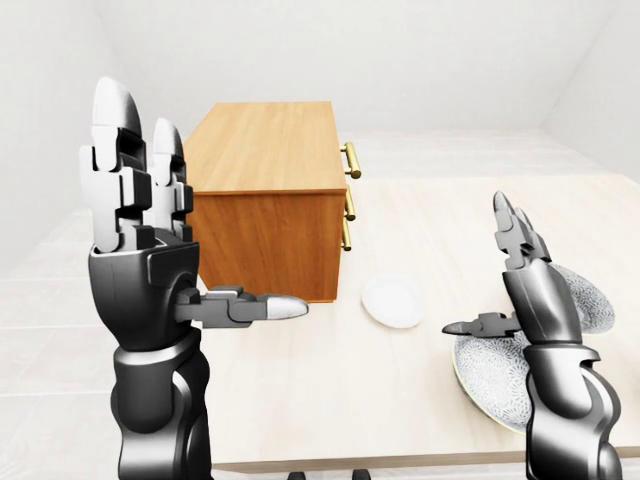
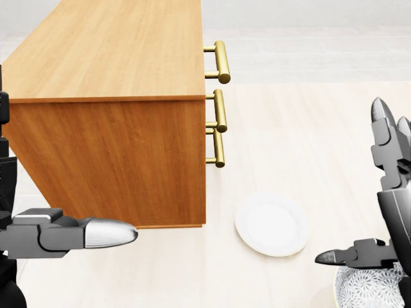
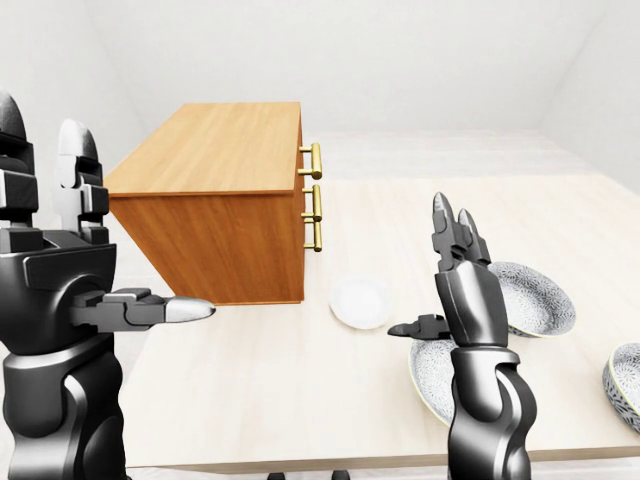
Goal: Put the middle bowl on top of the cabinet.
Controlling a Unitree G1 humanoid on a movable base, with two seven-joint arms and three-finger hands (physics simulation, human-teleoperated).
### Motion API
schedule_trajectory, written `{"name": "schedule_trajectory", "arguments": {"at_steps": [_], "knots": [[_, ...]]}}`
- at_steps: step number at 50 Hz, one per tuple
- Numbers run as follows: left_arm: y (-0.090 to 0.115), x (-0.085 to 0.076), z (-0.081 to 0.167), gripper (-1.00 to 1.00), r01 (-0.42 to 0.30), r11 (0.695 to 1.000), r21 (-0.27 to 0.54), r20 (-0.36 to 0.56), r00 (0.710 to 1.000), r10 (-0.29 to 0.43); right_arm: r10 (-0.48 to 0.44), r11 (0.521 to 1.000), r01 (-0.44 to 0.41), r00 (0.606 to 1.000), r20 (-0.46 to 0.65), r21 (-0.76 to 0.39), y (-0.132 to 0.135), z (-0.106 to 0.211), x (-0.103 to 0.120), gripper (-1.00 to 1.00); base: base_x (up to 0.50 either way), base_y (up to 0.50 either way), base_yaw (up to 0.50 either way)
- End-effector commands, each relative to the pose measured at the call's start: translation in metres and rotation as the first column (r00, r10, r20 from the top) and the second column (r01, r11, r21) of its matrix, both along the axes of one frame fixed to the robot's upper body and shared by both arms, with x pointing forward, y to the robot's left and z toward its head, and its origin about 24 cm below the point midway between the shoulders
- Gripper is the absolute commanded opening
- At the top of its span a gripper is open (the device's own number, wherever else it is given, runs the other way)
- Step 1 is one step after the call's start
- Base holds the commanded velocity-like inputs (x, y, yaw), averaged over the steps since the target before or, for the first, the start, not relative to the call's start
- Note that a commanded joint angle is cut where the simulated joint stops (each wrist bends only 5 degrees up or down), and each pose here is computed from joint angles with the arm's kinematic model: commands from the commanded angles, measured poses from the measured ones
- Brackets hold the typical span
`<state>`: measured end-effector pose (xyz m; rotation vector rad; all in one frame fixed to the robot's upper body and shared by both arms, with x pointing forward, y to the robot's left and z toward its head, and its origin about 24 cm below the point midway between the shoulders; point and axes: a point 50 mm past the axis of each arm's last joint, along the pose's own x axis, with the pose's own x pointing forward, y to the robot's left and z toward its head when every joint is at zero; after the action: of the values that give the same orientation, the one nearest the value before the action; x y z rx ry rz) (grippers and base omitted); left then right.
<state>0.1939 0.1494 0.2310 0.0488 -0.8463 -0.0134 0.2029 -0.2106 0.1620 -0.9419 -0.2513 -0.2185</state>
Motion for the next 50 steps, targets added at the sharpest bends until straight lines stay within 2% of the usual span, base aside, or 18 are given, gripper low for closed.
{"name": "schedule_trajectory", "arguments": {"at_steps": [1, 3, 5, 7, 9, 10, 19, 30, 31, 44, 50], "knots": [[-0.003, 0.0, -0.006, 1.0, 0.011, 1.0, 0.028, -0.033, 0.999, -0.01, -0.042, 0.999, 0.041, 0.999, -0.035, -0.007, -0.005, -0.011, 0.004, 1.0, 0.0, 0.0, 0.0], [-0.004, 0.0, -0.006, 1.0, 0.009, 0.999, 0.034, -0.033, 0.999, -0.008, -0.065, 0.997, 0.067, 0.996, -0.056, 0.035, -0.011, -0.02, 0.007, 1.0, 0.0, 0.0, 0.0], [-0.003, 0.001, -0.004, 1.0, 0.001, 0.999, 0.034, -0.025, 1.0, -0.001, -0.127, 0.992, 0.126, 0.991, -0.051, -0.013, -0.016, -0.024, 0.004, 1.0, 0.0, 0.0, 0.0], [-0.003, 0.003, -0.005, 1.0, -0.004, 0.999, 0.036, -0.027, 1.0, 0.005, -0.14, 0.987, 0.137, 0.99, -0.03, -0.085, -0.018, -0.011, -0.001, 1.0, 0.0, 0.0, 0.0], [-0.003, 0.004, -0.007, 1.0, -0.02, 0.999, 0.05, -0.038, 0.999, 0.022, -0.119, 0.989, 0.113, 0.991, -0.066, -0.094, -0.018, -0.012, -0.004, 1.0, 0.0, 0.0, 0.0], [-0.002, 0.004, -0.006, 1.0, -0.023, 0.999, 0.042, -0.036, 0.999, 0.025, -0.15, 0.982, 0.14, 0.986, -0.071, -0.127, -0.02, -0.013, -0.006, 1.0, 0.0, 0.0, 0.0], [-0.002, 0.005, -0.008, 1.0, -0.029, 0.998, 0.051, -0.047, 0.998, 0.031, -0.203, 0.974, 0.186, 0.97, -0.131, -0.133, -0.025, -0.025, -0.016, 1.0, 0.0, 0.0, 0.0], [-0.003, 0.004, -0.009, 1.0, -0.031, 0.998, 0.059, -0.048, 0.998, 0.034, -0.244, 0.957, 0.206, 0.952, -0.184, -0.205, -0.023, -0.029, -0.023, 1.0, 0.0, 0.0, 0.0], [-0.003, 0.005, -0.009, 1.0, -0.031, 0.998, 0.061, -0.049, 0.998, 0.034, -0.269, 0.944, 0.224, 0.948, -0.171, -0.244, -0.023, -0.026, -0.024, 1.0, 0.0, 0.0, 0.0], [-0.005, 0.006, -0.013, 1.0, -0.028, 0.997, 0.078, -0.072, 0.997, 0.034, -0.276, 0.909, 0.194, 0.944, -0.183, -0.37, -0.006, -0.029, -0.034, 1.0, 0.0, 0.0, 0.0], [-0.003, 0.008, -0.017, 1.0, -0.042, 0.995, 0.088, -0.096, 0.994, 0.051, -0.279, 0.9, 0.192, 0.943, -0.18, -0.391, -0.002, -0.027, -0.034, 1.0, 0.0, 0.0, 0.0]]}}
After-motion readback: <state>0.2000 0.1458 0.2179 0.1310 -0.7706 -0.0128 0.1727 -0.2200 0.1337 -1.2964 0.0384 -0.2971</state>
